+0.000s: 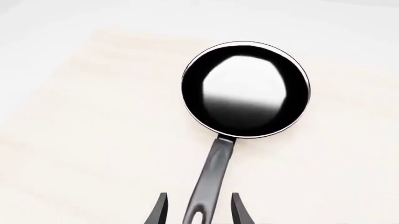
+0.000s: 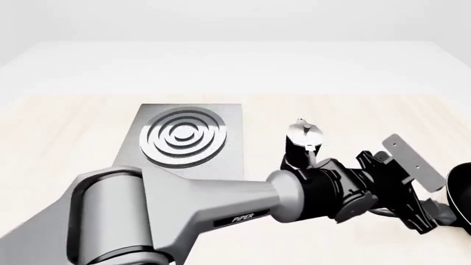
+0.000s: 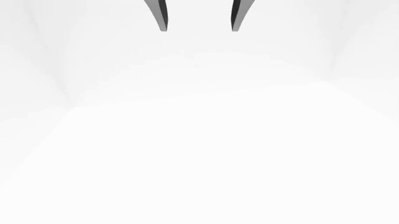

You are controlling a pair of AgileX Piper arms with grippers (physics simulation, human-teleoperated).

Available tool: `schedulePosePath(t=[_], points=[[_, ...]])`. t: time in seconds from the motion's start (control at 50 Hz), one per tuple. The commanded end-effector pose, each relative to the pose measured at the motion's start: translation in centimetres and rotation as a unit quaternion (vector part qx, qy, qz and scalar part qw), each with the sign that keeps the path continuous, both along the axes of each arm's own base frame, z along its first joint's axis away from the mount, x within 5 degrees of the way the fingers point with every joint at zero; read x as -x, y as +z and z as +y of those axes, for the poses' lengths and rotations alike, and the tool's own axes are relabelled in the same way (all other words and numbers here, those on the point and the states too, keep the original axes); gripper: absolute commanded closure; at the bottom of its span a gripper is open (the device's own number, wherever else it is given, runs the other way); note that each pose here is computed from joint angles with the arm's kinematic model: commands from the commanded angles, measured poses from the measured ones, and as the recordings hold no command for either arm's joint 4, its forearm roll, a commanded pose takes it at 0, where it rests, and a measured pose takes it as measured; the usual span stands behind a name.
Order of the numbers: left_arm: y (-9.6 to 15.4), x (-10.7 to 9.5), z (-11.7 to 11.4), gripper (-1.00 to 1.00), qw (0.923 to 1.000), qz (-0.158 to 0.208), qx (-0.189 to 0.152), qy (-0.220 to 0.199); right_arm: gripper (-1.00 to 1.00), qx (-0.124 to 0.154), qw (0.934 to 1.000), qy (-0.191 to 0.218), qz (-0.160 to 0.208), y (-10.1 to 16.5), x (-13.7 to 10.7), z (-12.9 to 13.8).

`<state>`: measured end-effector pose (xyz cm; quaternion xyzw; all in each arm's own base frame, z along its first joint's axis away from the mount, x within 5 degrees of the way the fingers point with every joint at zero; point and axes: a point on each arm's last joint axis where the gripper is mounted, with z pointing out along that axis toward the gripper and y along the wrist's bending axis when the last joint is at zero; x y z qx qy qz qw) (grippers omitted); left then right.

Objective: Put the frying pan on the stove.

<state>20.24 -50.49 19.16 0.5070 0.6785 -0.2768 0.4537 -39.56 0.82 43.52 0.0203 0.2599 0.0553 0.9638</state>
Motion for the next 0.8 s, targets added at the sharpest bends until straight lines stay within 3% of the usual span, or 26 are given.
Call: schedulePosePath(t=[0.02, 0.8], points=[[-0.9, 0.2, -0.5, -1.0, 0.9999, 0.003, -0.013, -0.004, -1.0, 0.001, 1.0, 0.0, -0.002, -0.1, 0.1, -0.2], [-4.1, -0.5, -1.6, -1.0, 0.9987, 0.015, -0.049, -0.004, -1.0, 0.002, 1.0, 0.003, -0.005, -0.1, 0.3, -0.5]])
